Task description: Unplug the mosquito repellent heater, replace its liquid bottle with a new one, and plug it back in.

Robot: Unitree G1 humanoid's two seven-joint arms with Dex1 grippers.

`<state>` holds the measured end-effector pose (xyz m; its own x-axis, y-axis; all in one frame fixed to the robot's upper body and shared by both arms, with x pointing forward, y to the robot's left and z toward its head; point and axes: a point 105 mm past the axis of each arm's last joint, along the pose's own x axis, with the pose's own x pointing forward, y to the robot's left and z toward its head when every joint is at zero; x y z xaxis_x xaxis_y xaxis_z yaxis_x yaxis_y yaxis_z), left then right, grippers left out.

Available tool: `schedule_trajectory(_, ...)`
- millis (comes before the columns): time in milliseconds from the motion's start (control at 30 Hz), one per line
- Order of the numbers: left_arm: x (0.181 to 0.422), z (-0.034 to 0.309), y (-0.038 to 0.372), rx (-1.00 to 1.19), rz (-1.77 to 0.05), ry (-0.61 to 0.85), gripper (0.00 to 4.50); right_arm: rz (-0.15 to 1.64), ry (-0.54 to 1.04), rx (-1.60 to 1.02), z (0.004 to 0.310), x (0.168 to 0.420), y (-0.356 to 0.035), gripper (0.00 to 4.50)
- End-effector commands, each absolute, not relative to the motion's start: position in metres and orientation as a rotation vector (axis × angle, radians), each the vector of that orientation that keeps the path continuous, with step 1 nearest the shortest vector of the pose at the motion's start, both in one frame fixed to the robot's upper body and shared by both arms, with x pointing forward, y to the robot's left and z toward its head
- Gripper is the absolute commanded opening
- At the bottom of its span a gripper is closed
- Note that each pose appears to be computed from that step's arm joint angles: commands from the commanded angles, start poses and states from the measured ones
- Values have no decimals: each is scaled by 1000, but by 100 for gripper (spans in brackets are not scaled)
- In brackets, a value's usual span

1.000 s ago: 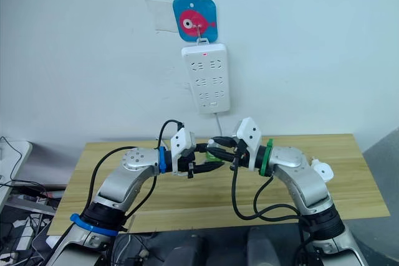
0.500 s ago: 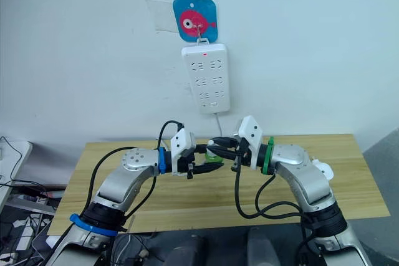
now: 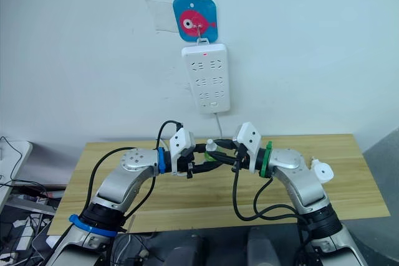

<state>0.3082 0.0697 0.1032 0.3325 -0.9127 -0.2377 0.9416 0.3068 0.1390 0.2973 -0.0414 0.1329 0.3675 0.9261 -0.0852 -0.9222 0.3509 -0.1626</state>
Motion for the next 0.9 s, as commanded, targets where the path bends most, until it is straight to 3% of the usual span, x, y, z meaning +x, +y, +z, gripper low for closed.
schedule_trajectory(33, 306, 123, 63, 278, -1260, 34, 226, 1194, -33, -203, 134, 298, -40, 154)
schedule_trajectory(133, 306, 123, 62, 278, -1262, 34, 226, 1195, -36, -201, 134, 297, -40, 154)
schedule_trajectory(200, 307, 123, 61, 278, -1263, 32, 226, 1198, -38, -201, 134, 297, -40, 104)
schedule_trajectory(500, 299, 125, 58, 284, -1314, 22, 226, 1298, -45, -217, 142, 291, -38, 103)
schedule_trajectory(733, 257, 120, 59, 375, -1572, 1, 226, 1843, 24, -310, 147, 259, -38, 103)
schedule_trajectory(900, 241, 116, 66, 465, -1706, 1, 226, 2009, 33, -408, 157, 274, -33, 103)
